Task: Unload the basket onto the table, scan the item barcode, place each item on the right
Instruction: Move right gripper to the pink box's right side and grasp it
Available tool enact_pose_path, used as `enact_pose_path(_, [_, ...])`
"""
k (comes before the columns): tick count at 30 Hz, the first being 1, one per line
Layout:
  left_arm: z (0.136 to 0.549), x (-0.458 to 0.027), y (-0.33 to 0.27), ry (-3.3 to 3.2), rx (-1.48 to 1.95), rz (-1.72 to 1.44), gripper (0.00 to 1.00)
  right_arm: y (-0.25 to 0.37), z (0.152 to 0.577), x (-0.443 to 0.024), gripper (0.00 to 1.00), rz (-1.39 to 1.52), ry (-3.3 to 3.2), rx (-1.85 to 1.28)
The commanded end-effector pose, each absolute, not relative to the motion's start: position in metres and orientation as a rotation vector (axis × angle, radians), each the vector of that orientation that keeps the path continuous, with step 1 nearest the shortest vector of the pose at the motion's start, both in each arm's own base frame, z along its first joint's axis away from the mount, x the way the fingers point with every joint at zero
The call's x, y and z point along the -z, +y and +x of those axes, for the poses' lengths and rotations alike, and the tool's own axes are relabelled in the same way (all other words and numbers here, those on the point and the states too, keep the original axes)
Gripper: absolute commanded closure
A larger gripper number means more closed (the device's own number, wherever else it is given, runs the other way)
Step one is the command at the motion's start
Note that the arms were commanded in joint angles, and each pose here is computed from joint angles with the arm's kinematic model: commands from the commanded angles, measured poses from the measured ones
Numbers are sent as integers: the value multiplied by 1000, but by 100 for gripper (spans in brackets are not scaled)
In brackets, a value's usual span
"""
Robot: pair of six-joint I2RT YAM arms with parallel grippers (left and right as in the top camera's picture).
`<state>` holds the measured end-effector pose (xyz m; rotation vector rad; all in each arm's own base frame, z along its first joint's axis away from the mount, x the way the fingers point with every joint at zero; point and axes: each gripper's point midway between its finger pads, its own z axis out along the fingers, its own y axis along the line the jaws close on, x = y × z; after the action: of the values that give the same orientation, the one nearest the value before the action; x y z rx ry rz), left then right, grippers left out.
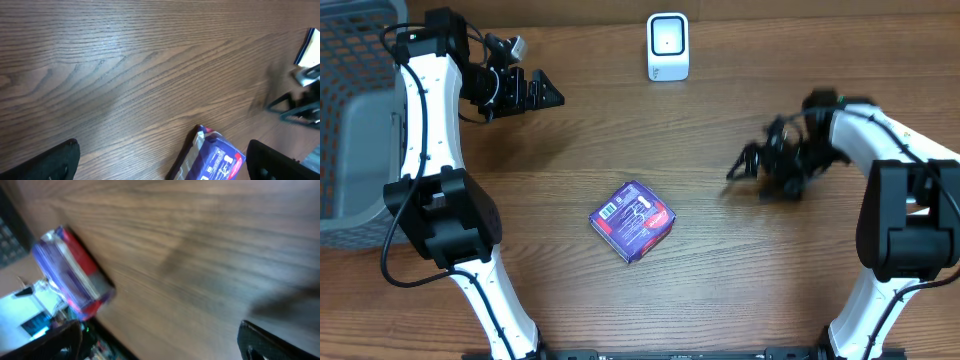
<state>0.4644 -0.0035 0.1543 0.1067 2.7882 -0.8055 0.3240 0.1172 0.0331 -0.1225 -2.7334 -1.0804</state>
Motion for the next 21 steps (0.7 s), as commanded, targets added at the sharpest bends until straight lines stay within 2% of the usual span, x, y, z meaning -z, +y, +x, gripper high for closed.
enact_pose_path(1, [468, -169, -6, 2737, 801, 165, 0, 142, 298, -25, 0, -143, -2593, 1329])
enact_pose_path(5, [468, -169, -6, 2736, 801, 165, 0, 159, 287, -19, 0, -189, -2491, 1593])
enact_pose_path(9, [468, -169, -6, 2739, 803, 155, 0, 169, 271, 5, 0, -287, -2465, 1574])
enact_pose_path(14, [467, -169, -6, 2743, 807, 139, 0, 193, 255, 32, 0, -298, -2533, 1353])
enact_pose_path(21, [467, -169, -6, 2743, 806, 140, 0, 224, 254, 36, 0, -251, -2592, 1144])
